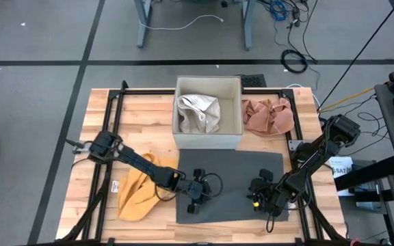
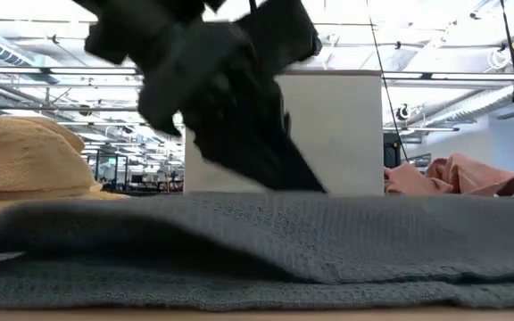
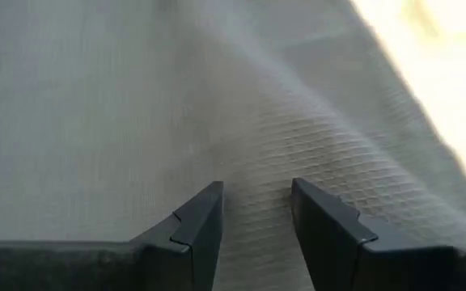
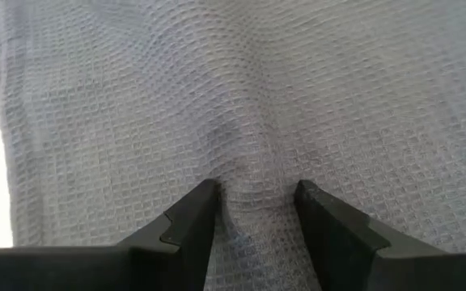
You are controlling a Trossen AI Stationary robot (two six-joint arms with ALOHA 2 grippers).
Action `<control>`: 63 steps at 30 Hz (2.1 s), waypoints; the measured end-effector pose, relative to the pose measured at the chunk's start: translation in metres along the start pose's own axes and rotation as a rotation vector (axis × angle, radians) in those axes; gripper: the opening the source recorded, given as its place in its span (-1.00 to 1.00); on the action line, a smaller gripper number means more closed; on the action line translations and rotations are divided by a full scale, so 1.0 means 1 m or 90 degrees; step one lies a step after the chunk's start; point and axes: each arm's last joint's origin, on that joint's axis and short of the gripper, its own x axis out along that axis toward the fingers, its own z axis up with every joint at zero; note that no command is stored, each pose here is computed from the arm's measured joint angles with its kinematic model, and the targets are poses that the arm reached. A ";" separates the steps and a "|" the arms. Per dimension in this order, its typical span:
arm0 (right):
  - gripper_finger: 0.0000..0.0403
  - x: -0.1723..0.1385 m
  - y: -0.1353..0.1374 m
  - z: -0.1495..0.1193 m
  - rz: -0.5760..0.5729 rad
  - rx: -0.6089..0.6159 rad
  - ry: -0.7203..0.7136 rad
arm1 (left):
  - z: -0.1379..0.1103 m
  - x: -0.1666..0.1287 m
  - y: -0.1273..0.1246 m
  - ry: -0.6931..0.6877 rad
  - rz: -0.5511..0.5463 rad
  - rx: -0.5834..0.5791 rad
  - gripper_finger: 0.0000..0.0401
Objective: Fold towel
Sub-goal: Fold the gray towel
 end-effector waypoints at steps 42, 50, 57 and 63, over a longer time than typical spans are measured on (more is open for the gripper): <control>-0.18 0.043 0.028 0.031 -0.019 -0.159 -0.075 | -0.006 -0.004 -0.026 0.122 0.011 -0.062 -0.23; -0.18 0.017 0.028 0.042 0.028 -0.211 -0.079 | -0.004 -0.008 -0.033 0.112 0.003 -0.059 -0.23; -0.18 0.001 0.030 0.052 0.037 -0.236 -0.138 | 0.008 -0.027 -0.043 0.085 -0.008 -0.049 -0.23; -0.18 -0.002 0.040 0.060 0.078 -0.268 -0.202 | 0.000 -0.038 -0.065 0.133 -0.048 -0.027 -0.23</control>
